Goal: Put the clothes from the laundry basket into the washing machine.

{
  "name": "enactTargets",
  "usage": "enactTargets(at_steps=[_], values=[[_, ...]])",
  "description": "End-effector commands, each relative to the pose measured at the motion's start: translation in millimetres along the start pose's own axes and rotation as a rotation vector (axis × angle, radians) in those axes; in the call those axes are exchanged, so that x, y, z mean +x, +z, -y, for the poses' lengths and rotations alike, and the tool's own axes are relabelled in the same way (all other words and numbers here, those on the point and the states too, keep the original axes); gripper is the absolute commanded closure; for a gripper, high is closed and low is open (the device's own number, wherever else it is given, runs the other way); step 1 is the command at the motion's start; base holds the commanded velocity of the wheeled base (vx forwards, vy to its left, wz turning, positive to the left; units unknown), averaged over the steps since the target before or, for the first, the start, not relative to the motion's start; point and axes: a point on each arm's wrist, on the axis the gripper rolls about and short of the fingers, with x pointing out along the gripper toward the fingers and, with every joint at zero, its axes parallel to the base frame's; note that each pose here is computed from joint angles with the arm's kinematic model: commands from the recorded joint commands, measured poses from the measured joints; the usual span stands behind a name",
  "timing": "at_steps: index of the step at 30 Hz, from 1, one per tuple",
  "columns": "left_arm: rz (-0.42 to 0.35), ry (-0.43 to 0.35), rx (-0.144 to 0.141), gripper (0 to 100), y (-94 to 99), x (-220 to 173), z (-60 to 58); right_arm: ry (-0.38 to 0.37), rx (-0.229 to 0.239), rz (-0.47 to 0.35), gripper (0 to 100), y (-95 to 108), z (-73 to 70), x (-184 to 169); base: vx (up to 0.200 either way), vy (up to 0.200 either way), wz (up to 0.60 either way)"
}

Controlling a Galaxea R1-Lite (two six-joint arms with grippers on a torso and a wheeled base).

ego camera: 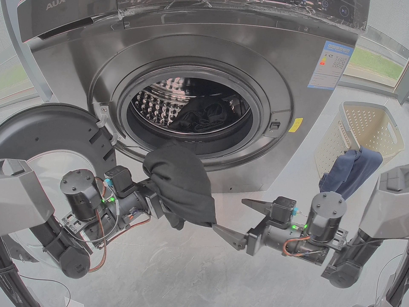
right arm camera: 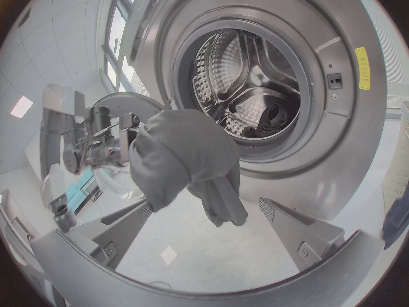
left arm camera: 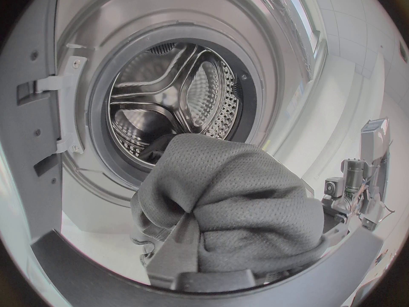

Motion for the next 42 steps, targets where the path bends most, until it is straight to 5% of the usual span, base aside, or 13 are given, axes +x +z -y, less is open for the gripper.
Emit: enactTargets(at_steps=[1, 12, 14, 20, 27, 42], values=[[0.000, -0.015, 0.008, 100, 9.6, -26, 5.7, 0.012, -0.028, -0.018, 0, 10, -1.2, -42, 0.000, 0.000, 0.00], [-0.008, -0.010, 0.017, 100, 8.7, -30, 4.5, -0.097, -0.016, -0.036, 0, 7, 26.1, -48, 0.000, 0.000, 0.00], [-0.012, -0.008, 0.048, 100, 8.5, -33, 4.6, -0.143, -0.011, -0.034, 0, 7, 38.3, -51, 0.000, 0.000, 0.00], [-0.035, 0.005, 0.081, 100, 2.9, -33, 1.1, -0.140, -0.006, -0.041, 0, 5, 37.9, -50, 0.000, 0.000, 0.00], [-0.042, 0.022, 0.079, 100, 1.7, -33, -3.6, -0.139, -0.004, -0.046, 0, 4, 37.4, -49, 0.200, 0.000, 0.00], [-0.063, 0.020, 0.080, 100, -4.2, -31, -3.8, -0.135, -0.003, -0.052, 0, 3, 36.4, -50, 0.000, 0.000, 0.00]])
